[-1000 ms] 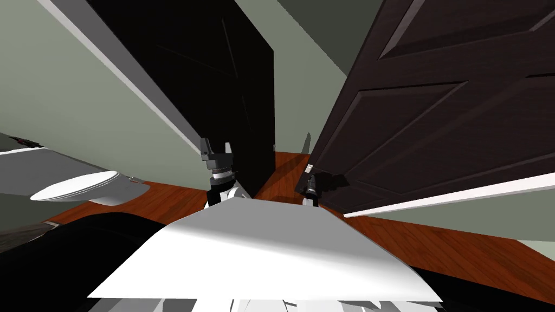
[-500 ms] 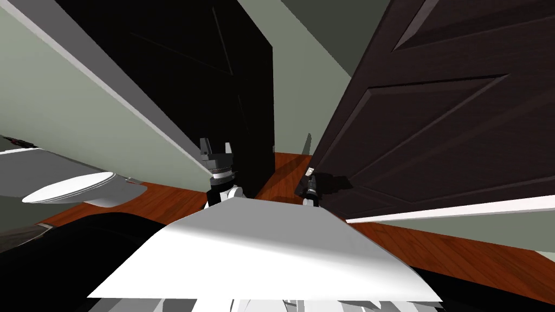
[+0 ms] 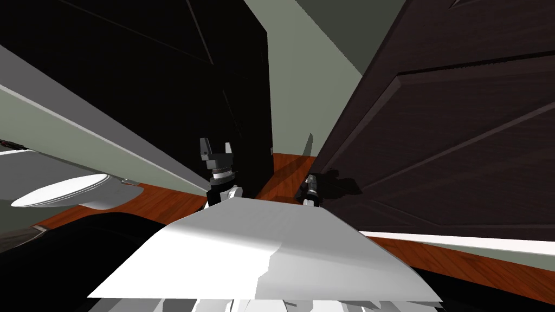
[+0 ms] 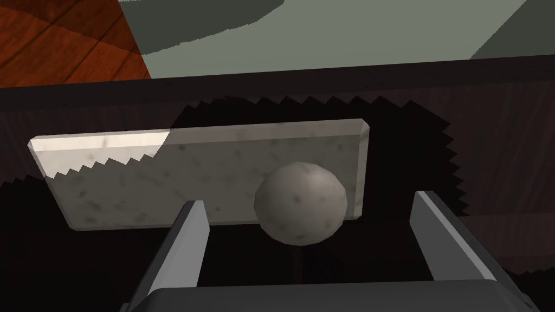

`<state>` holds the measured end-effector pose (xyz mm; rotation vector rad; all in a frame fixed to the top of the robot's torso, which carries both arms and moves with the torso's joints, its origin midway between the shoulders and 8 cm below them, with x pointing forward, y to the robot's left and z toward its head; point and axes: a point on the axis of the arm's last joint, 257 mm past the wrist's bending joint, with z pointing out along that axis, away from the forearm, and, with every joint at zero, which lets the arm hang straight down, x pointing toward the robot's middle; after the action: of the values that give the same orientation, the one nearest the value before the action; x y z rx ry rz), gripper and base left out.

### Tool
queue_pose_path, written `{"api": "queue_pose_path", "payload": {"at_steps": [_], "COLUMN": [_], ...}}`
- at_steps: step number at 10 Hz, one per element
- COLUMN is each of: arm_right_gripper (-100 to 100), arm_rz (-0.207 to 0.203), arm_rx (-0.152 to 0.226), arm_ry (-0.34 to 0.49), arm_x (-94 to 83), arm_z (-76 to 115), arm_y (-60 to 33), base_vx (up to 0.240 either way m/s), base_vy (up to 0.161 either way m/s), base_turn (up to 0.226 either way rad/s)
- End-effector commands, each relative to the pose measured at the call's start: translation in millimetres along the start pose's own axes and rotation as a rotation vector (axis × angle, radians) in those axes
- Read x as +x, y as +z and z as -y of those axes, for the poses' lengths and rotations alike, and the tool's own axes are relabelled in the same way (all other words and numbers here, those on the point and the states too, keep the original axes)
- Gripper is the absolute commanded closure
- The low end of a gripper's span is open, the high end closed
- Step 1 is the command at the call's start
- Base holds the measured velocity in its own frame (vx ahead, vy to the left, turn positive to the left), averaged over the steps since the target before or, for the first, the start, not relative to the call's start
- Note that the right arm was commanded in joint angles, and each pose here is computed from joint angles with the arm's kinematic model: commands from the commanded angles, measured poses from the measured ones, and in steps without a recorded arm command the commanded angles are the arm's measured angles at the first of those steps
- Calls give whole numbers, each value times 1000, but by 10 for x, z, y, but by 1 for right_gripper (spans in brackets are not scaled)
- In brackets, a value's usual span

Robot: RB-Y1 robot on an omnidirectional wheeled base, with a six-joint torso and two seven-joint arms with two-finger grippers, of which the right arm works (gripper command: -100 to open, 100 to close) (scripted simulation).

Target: Push the door open

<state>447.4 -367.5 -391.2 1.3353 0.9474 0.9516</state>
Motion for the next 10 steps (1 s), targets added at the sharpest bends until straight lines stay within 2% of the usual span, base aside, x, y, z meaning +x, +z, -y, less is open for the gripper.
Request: {"api": "queue_pose_path", "payload": {"at_steps": [1,2,3,8,10], "arm_right_gripper": [-100,-100,100,100,100], "arm_rz": [4,3,3,3,23], "arm_rx": [-1,2,2,2,-2], "arm_ry": [1,1,1,1,-12], "arm_x": [-9,-7,-7,-7,-96], "arm_z": [2,16,16,16,-5], "arm_y": [-9,-22,-22,-22,4], "base_vx": [190,77,-16,-13,116], "base_vy": [-36,-12,3,2,-13], "base_turn": [5,-5,7,2,-60]}}
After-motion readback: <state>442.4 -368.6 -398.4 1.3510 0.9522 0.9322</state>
